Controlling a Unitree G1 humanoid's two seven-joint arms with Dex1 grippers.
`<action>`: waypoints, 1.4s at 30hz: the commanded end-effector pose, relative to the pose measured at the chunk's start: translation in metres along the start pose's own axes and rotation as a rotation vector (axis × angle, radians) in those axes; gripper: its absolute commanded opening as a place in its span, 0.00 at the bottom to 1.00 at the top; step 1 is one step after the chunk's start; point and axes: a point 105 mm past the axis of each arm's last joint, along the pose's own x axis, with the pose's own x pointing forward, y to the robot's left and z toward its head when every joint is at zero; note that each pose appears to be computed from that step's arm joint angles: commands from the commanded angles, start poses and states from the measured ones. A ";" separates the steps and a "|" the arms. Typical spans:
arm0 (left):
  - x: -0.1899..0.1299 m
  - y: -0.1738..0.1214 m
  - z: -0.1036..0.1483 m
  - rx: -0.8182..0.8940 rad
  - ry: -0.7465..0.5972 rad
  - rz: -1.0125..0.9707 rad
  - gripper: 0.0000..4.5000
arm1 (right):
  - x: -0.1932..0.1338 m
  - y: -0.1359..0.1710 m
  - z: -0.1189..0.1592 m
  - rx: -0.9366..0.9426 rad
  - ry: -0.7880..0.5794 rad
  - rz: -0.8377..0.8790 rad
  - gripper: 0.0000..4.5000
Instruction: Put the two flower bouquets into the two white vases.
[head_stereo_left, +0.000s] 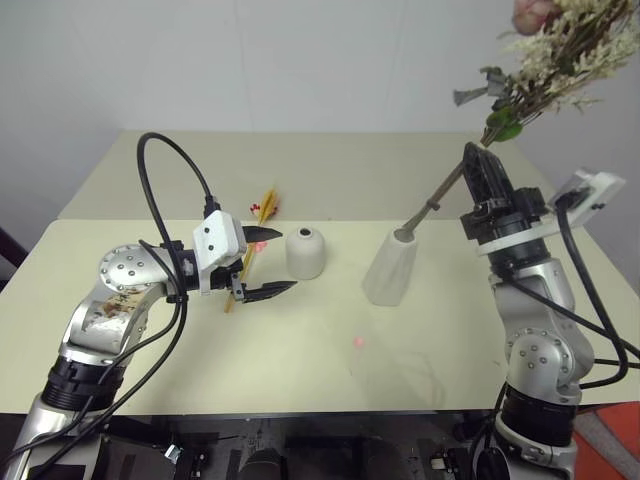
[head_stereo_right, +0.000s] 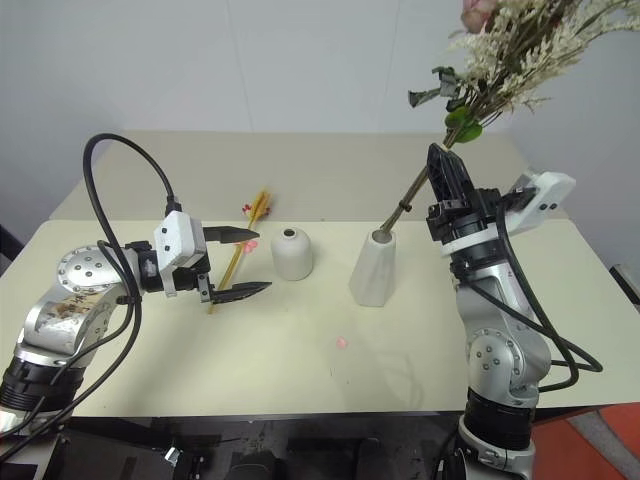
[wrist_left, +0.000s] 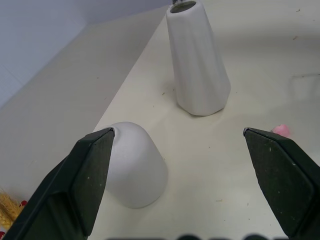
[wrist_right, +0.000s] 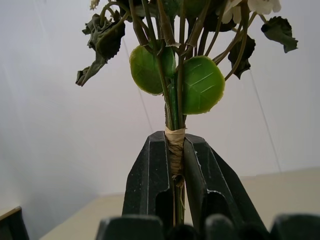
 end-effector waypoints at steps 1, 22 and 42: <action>-0.004 0.004 0.012 0.053 -0.020 0.023 1.00 | 0.000 0.006 0.012 -0.028 -0.050 0.034 0.04; -0.005 0.003 0.012 0.058 -0.019 0.039 1.00 | 0.006 0.016 -0.025 -0.099 0.060 0.075 0.04; -0.007 0.004 0.011 0.052 -0.013 0.046 1.00 | -0.017 0.024 -0.041 -0.112 0.189 0.171 0.99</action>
